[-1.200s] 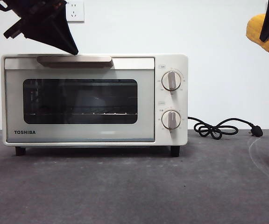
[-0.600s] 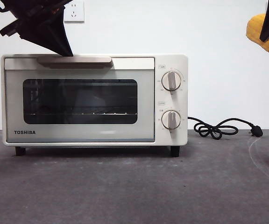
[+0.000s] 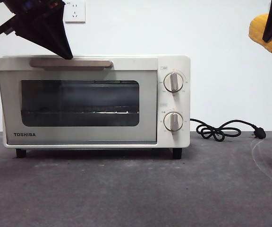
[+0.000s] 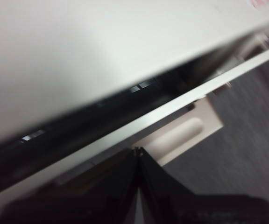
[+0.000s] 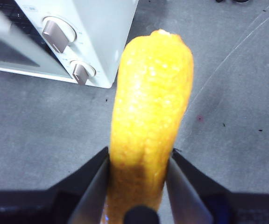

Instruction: Take the corn from the table,put the corn in the oven

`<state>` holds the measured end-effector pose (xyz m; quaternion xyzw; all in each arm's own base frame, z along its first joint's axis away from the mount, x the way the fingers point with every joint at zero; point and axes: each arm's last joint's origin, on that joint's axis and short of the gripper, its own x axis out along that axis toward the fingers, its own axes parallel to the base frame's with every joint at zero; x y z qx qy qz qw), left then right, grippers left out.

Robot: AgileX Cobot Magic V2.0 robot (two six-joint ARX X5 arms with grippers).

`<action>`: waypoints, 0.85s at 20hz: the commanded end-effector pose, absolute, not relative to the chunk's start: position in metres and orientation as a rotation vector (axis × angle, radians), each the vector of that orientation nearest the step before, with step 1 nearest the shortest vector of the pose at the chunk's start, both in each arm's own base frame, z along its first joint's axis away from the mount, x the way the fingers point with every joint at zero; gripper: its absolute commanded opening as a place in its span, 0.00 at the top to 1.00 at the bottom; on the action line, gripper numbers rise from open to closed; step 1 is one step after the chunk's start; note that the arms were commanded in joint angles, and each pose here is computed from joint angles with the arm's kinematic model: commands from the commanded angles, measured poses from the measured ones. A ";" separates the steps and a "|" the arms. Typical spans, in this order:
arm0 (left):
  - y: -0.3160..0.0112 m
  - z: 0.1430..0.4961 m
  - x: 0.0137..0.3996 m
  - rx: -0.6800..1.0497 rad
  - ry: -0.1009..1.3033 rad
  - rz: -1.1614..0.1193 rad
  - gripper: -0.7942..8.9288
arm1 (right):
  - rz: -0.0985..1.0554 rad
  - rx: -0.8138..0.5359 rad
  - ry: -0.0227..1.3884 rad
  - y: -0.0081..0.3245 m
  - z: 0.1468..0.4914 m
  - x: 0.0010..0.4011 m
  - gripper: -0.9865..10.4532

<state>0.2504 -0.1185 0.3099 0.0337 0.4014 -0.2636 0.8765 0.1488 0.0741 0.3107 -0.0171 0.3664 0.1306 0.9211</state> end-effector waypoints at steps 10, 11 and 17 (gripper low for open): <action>-0.140 0.276 0.222 0.201 1.148 -0.615 0.92 | 0.369 0.011 0.768 0.077 0.313 0.147 0.92; -0.142 0.275 0.219 0.215 1.167 -0.626 0.92 | 0.390 0.019 0.772 0.078 0.313 0.147 0.92; -0.159 0.273 0.198 0.289 1.226 -0.700 0.92 | 0.456 0.042 0.787 0.079 0.313 0.146 0.92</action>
